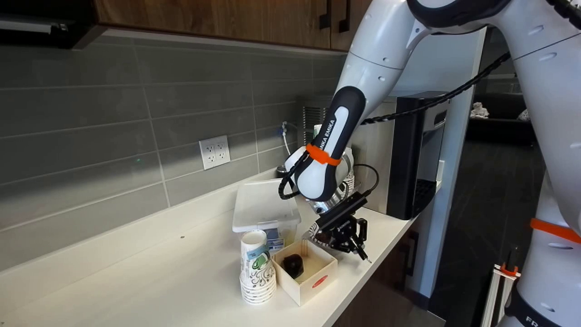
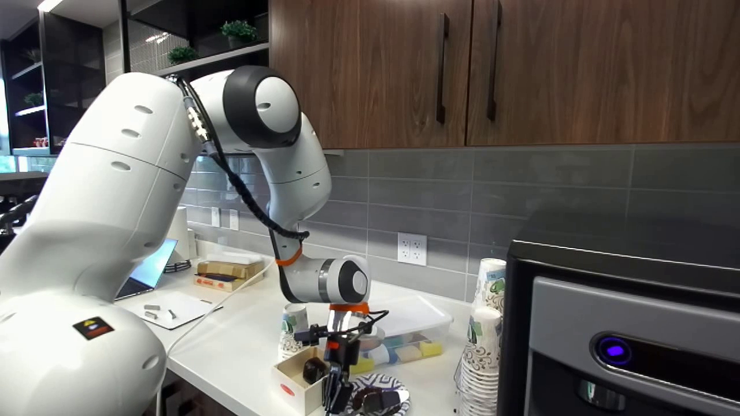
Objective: Use the cake slicer to stir in the bowl
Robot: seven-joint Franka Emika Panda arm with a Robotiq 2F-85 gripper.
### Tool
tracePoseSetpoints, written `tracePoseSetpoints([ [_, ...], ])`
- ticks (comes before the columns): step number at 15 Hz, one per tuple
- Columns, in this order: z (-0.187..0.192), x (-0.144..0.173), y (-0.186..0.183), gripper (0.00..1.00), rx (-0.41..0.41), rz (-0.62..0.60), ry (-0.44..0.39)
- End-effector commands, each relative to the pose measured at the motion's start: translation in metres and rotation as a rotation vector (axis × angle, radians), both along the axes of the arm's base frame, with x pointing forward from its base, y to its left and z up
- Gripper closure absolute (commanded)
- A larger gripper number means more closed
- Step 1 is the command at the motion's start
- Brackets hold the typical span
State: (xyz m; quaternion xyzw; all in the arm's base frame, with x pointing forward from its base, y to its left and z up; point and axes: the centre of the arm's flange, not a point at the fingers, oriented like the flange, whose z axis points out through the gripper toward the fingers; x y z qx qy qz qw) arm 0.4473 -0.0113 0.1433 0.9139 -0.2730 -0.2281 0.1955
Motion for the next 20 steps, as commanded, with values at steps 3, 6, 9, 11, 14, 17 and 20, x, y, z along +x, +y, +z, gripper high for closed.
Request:
tracePoseSetpoints([
  [3, 0.004, 0.006, 0.004, 0.99, -0.036, 0.001, -0.003],
  [6, 0.016, 0.006, 0.009, 0.99, -0.021, -0.008, -0.001],
  [9, 0.040, 0.008, 0.015, 0.99, 0.016, -0.018, -0.008],
  [11, 0.061, 0.007, 0.017, 0.99, 0.063, -0.030, -0.006],
  [14, 0.097, 0.003, 0.018, 0.99, 0.174, -0.054, -0.010],
  [17, 0.132, -0.001, 0.006, 0.99, 0.307, -0.107, -0.015],
  [20, 0.148, -0.005, -0.019, 0.99, 0.452, -0.177, -0.009],
])
